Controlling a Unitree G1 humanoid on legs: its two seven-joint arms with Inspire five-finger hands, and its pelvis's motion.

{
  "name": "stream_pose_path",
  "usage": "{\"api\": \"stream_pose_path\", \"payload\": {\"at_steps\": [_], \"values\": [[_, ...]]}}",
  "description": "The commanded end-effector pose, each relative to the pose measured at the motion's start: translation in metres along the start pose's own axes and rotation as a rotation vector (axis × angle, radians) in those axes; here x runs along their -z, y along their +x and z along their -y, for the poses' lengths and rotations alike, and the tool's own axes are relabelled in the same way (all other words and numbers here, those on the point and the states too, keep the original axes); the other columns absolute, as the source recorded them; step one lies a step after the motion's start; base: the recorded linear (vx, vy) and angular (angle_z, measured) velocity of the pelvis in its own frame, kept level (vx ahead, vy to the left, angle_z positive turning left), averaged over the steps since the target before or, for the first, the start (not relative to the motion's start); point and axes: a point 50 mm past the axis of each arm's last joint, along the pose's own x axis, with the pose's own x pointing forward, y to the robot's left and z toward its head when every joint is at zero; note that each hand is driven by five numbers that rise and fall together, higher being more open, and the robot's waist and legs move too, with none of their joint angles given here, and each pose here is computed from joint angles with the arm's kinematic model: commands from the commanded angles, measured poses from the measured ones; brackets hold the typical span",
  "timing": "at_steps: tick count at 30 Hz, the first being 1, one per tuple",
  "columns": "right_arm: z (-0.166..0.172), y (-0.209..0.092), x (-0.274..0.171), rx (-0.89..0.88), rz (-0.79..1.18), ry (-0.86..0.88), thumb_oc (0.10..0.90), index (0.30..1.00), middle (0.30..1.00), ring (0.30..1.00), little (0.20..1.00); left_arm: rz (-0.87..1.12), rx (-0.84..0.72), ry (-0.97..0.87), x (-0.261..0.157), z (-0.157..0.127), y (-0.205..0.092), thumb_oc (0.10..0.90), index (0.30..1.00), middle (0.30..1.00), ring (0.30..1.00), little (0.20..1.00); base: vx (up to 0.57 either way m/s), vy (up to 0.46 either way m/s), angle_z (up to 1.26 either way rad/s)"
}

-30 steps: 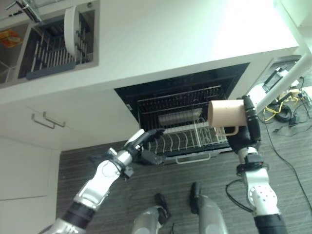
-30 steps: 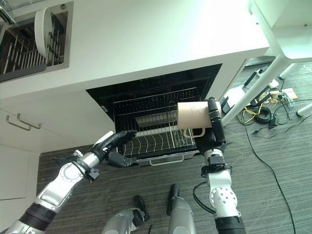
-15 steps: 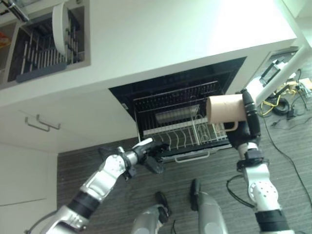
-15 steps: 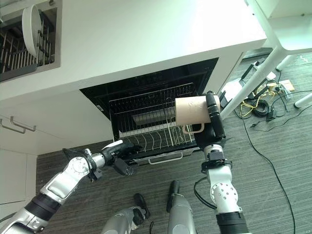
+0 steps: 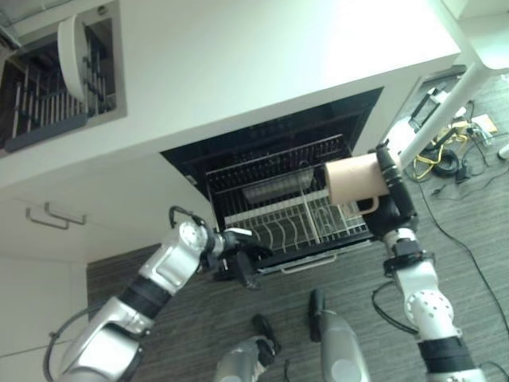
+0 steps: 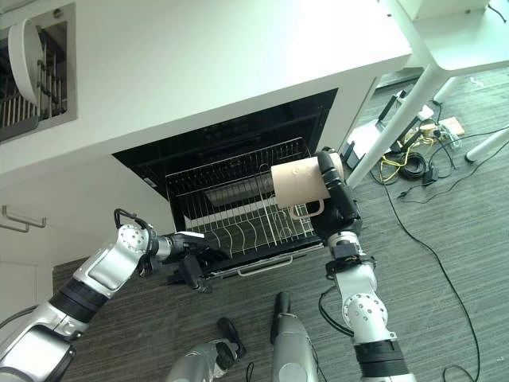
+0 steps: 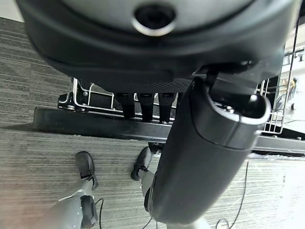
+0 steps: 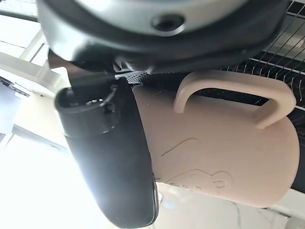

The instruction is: Place the dishes in the dishwasher.

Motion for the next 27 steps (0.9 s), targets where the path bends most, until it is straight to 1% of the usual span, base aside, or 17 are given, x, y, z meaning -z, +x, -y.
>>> {"api": "stream_pose_path", "payload": {"at_steps": [1, 2, 4, 5, 6, 9, 10, 13, 14, 16, 18, 20, 23, 27], "values": [[-0.041, 0.021, -0.024, -0.17, 0.062, -0.055, 0.4, 0.3, 0.3, 0.3, 0.3, 0.092, 0.779, -0.09, 0.011, 0.12, 0.039, 0.8, 0.9, 0.9, 0.9, 0.9, 0.02, 0.043, -0.09], [-0.041, 0.021, -0.025, -0.165, 0.059, -0.061, 0.4, 0.3, 0.3, 0.3, 0.3, 0.09, 0.791, -0.094, 0.012, 0.122, 0.04, 0.8, 0.9, 0.9, 0.9, 0.9, 0.03, 0.041, -0.04], [-0.036, 0.022, -0.029, -0.134, 0.039, -0.096, 0.4, 0.3, 0.3, 0.3, 0.3, 0.087, 0.822, -0.112, 0.017, 0.134, 0.044, 0.8, 0.9, 0.9, 0.9, 0.9, 0.05, 0.046, 0.02], [-0.036, 0.022, -0.03, -0.131, 0.038, -0.102, 0.4, 0.3, 0.3, 0.3, 0.3, 0.089, 0.822, -0.114, 0.018, 0.135, 0.044, 0.8, 0.9, 0.9, 0.9, 0.9, 0.04, 0.032, 0.03], [-0.034, 0.023, -0.031, -0.12, 0.034, -0.123, 0.4, 0.3, 0.3, 0.3, 0.3, 0.099, 0.808, -0.126, 0.018, 0.137, 0.046, 0.8, 0.9, 0.9, 0.9, 0.9, 0.0, 0.0, 0.0], [-0.03, 0.025, -0.036, -0.09, 0.029, -0.191, 0.4, 0.3, 0.3, 0.3, 0.3, 0.174, 0.681, -0.17, 0.014, 0.132, 0.048, 0.8, 0.9, 0.9, 0.9, 0.9, 0.0, 0.0, 0.0], [-0.029, 0.026, -0.042, -0.077, 0.036, -0.234, 0.4, 0.3, 0.3, 0.3, 0.3, 0.274, 0.55, -0.199, 0.007, 0.121, 0.046, 0.8, 0.9, 0.9, 0.9, 0.9, 0.0, 0.0, 0.0], [-0.028, 0.027, -0.051, -0.056, 0.055, -0.313, 0.4, 0.3, 0.3, 0.3, 0.3, 0.428, 0.395, -0.294, -0.006, 0.101, 0.038, 0.8, 0.9, 0.9, 0.9, 0.9, 0.0, -0.02, 0.01], [-0.024, 0.027, -0.063, -0.034, 0.098, -0.435, 0.4, 0.3, 0.3, 0.3, 0.3, 0.576, 0.236, -0.37, -0.014, 0.079, 0.023, 0.8, 0.9, 0.9, 0.9, 0.9, 0.02, -0.089, 0.04], [-0.023, 0.028, -0.08, 0.009, 0.174, -0.601, 0.4, 0.3, 0.3, 0.3, 0.3, 0.688, 0.087, -0.4, -0.018, 0.059, 0.006, 0.8, 0.9, 0.9, 0.9, 0.9, 0.01, -0.1, 0.02], [-0.026, 0.031, -0.088, 0.03, 0.199, -0.675, 0.4, 0.3, 0.3, 0.3, 0.3, 0.742, 0.026, -0.419, -0.02, 0.05, -0.002, 0.8, 0.9, 0.9, 0.9, 0.9, -0.01, -0.068, 0.12], [-0.028, 0.036, -0.096, 0.053, 0.211, -0.756, 0.4, 0.3, 0.3, 0.3, 0.3, 0.811, -0.084, -0.405, -0.021, 0.038, -0.014, 0.8, 0.9, 0.9, 0.9, 0.9, -0.02, -0.085, 0.16], [-0.037, 0.043, -0.108, 0.073, 0.231, -0.863, 0.4, 0.3, 0.3, 0.3, 0.3, 0.878, -0.184, -0.374, -0.026, 0.028, -0.028, 0.8, 0.9, 0.9, 0.9, 0.9, -0.05, -0.071, 0.09], [-0.044, 0.053, -0.119, 0.095, 0.225, -0.946, 0.4, 0.3, 0.3, 0.3, 0.3, 0.928, -0.219, -0.385, -0.028, 0.022, -0.036, 0.8, 0.9, 0.9, 0.9, 0.9, -0.03, -0.043, 0.02]]}}
